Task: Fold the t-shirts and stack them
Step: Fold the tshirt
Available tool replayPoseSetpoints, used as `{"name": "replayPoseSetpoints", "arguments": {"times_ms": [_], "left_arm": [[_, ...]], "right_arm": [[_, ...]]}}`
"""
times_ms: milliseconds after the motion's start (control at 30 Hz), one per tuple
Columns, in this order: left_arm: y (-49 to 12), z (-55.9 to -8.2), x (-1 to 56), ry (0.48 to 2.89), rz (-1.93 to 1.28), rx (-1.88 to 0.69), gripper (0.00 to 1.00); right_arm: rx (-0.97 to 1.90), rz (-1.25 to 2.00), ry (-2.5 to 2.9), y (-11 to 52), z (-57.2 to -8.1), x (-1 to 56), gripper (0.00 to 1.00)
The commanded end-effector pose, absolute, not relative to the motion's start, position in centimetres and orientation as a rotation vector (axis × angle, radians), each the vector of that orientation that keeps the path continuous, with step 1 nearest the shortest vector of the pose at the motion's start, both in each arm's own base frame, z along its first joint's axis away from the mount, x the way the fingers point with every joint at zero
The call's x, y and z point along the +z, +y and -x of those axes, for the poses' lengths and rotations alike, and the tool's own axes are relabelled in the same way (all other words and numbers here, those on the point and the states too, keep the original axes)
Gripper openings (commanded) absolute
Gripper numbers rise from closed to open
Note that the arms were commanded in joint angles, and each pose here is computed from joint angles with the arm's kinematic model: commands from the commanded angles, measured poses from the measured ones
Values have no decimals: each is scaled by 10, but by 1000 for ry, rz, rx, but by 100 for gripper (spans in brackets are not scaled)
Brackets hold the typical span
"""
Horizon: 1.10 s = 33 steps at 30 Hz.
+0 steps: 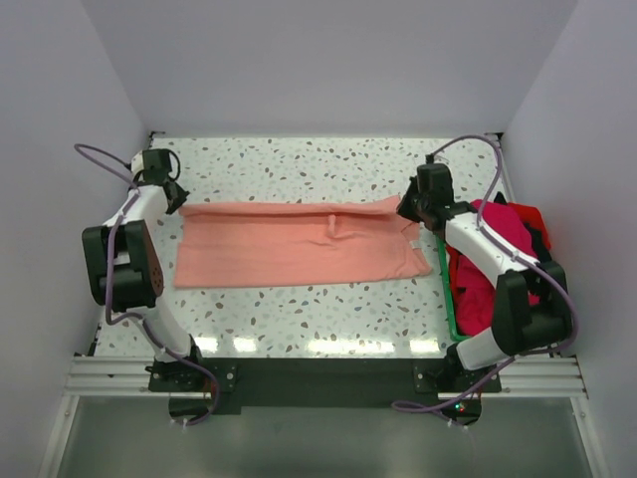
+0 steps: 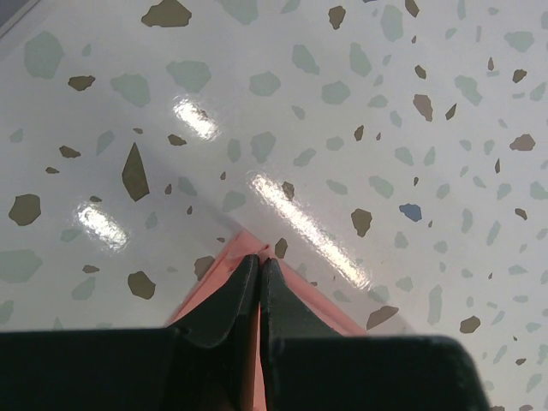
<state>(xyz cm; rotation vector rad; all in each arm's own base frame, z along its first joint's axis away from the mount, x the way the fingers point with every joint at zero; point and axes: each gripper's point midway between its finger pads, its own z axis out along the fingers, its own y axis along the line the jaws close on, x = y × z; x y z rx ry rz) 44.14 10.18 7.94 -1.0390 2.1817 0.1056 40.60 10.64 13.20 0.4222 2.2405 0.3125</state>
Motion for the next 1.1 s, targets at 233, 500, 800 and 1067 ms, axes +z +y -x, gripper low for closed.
{"name": "replayPoseSetpoints", "arguments": {"times_ms": [233, 500, 800, 1067], "left_arm": [[112, -425, 99, 2103, 1085, 128, 0], [111, -403, 84, 2115, 1147, 153, 0], [108, -388, 71, 2105, 1191, 151, 0], [108, -374, 65, 2084, 1249, 165, 0]], "right_arm": [[346, -460, 2226, 101, -378, 125, 0], [337, -478, 2286, 98, -354, 97, 0], [377, -490, 2340, 102, -338, 67, 0], [408, -495, 2373, 107, -331, 53, 0]]}}
